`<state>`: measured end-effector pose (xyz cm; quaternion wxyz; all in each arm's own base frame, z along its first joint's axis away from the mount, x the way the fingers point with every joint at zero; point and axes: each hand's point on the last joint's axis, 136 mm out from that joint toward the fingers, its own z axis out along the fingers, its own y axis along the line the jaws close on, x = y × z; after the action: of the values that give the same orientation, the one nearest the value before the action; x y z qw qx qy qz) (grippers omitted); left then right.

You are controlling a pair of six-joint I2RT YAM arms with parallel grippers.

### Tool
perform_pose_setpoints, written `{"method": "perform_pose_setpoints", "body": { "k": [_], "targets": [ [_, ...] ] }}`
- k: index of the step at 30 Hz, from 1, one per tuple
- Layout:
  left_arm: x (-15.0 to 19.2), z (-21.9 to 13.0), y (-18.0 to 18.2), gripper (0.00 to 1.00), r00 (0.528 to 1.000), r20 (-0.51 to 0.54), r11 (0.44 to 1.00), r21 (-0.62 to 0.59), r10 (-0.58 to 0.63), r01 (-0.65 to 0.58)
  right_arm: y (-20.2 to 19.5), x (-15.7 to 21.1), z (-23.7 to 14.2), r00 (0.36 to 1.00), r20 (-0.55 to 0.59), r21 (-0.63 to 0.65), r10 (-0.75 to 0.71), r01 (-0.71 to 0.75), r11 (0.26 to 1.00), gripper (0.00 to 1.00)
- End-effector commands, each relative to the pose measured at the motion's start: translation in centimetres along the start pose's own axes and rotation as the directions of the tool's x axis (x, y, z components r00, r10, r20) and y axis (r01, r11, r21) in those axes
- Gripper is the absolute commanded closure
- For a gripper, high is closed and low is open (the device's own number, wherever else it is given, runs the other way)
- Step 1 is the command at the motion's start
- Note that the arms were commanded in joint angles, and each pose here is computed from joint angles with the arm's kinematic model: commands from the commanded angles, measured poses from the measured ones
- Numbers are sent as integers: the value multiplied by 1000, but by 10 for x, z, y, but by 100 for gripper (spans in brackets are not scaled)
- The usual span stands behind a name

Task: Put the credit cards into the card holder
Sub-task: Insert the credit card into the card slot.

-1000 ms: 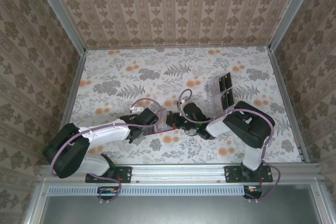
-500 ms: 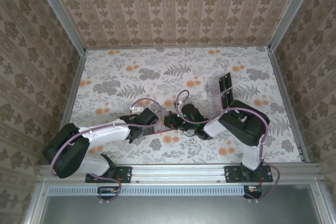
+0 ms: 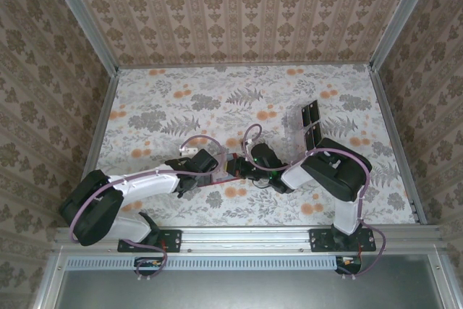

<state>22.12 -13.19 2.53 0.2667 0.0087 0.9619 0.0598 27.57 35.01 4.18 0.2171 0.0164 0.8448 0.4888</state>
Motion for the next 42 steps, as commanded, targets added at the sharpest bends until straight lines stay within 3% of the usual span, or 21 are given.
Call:
{"method": "perform_pose_setpoints", "body": {
  "k": [1, 42],
  "targets": [
    [21, 5, 17, 0, 996, -70, 997, -59, 48, -52, -2, -8, -3, 999, 42, 3, -7, 7, 1000, 100],
    [21, 7, 15, 0, 996, -66, 997, -53, 52, -55, 1, 18, 15, 999, -47, -12, 10, -10, 1000, 100]
  ]
}}
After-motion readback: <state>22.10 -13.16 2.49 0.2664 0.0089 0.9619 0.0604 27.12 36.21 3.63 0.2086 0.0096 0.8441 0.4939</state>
